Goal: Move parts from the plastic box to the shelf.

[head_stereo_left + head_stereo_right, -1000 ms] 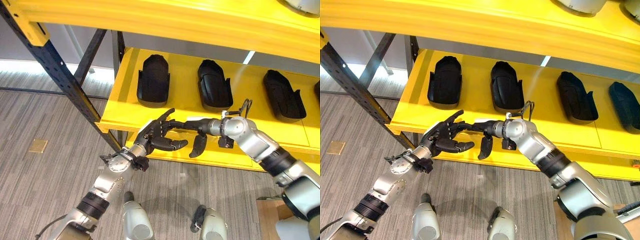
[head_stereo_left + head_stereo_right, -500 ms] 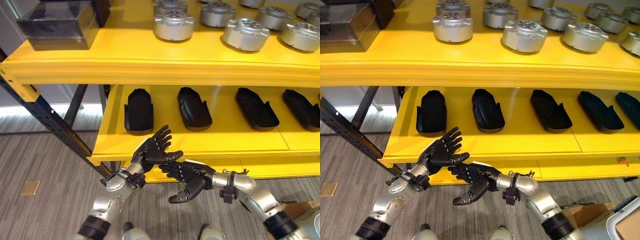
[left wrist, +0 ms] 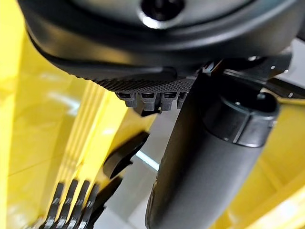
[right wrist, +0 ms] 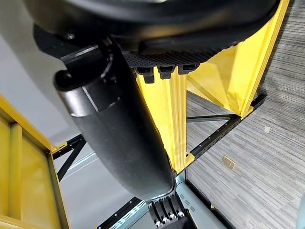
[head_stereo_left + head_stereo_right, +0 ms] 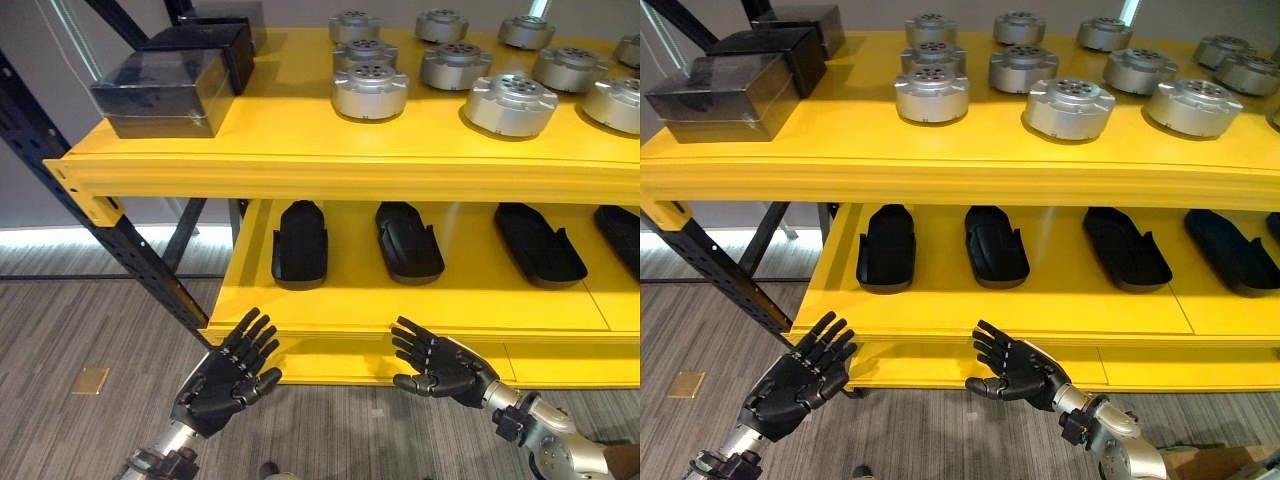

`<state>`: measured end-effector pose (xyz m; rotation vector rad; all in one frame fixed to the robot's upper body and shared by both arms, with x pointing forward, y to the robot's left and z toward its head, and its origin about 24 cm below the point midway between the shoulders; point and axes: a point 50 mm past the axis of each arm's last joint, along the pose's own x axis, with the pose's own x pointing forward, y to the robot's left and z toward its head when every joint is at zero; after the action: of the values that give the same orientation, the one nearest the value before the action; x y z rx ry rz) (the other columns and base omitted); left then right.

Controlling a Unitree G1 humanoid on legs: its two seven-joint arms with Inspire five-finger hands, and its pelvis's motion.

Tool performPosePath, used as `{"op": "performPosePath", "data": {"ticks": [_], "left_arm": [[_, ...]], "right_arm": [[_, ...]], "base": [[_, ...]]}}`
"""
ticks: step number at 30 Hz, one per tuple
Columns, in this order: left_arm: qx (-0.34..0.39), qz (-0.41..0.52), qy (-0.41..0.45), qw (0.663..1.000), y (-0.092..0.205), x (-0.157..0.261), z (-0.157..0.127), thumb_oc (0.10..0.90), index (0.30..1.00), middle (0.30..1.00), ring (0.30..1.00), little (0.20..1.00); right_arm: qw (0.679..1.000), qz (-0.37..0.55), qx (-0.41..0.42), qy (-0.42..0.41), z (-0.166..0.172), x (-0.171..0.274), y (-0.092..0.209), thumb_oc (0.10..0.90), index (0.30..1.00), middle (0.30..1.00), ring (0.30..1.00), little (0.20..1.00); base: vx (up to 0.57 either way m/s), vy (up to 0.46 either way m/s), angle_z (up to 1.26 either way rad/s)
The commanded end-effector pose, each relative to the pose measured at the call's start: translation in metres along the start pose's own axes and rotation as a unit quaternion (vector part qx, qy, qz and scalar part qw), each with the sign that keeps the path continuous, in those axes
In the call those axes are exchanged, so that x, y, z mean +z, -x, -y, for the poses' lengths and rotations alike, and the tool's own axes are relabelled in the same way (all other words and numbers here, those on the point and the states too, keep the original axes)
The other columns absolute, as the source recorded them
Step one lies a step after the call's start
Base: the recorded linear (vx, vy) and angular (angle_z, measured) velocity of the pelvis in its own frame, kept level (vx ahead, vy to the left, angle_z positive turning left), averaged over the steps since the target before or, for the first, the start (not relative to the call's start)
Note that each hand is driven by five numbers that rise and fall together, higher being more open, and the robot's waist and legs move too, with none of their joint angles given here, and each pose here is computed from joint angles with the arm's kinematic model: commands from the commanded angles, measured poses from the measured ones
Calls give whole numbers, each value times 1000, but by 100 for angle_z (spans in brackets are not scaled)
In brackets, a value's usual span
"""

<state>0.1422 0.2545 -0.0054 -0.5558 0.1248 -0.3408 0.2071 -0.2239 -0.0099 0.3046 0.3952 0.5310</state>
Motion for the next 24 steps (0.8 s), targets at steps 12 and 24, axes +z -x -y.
{"op": "performPosePath", "data": {"ticks": [12, 24], "left_arm": [[-76, 62, -73, 992, -2, 53, 9, 900, 1000, 1000, 1000, 1000], [-63, 73, -67, 993, -2, 57, 6, 900, 1000, 1000, 1000, 1000]], "right_arm": [[980, 175, -95, 17, 23, 58, 11, 900, 1000, 1000, 1000, 1000], [974, 175, -141, 2, 32, 45, 22, 900, 1000, 1000, 1000, 1000]], "base": [[-3, -6, 2], [0, -2, 2]]}}
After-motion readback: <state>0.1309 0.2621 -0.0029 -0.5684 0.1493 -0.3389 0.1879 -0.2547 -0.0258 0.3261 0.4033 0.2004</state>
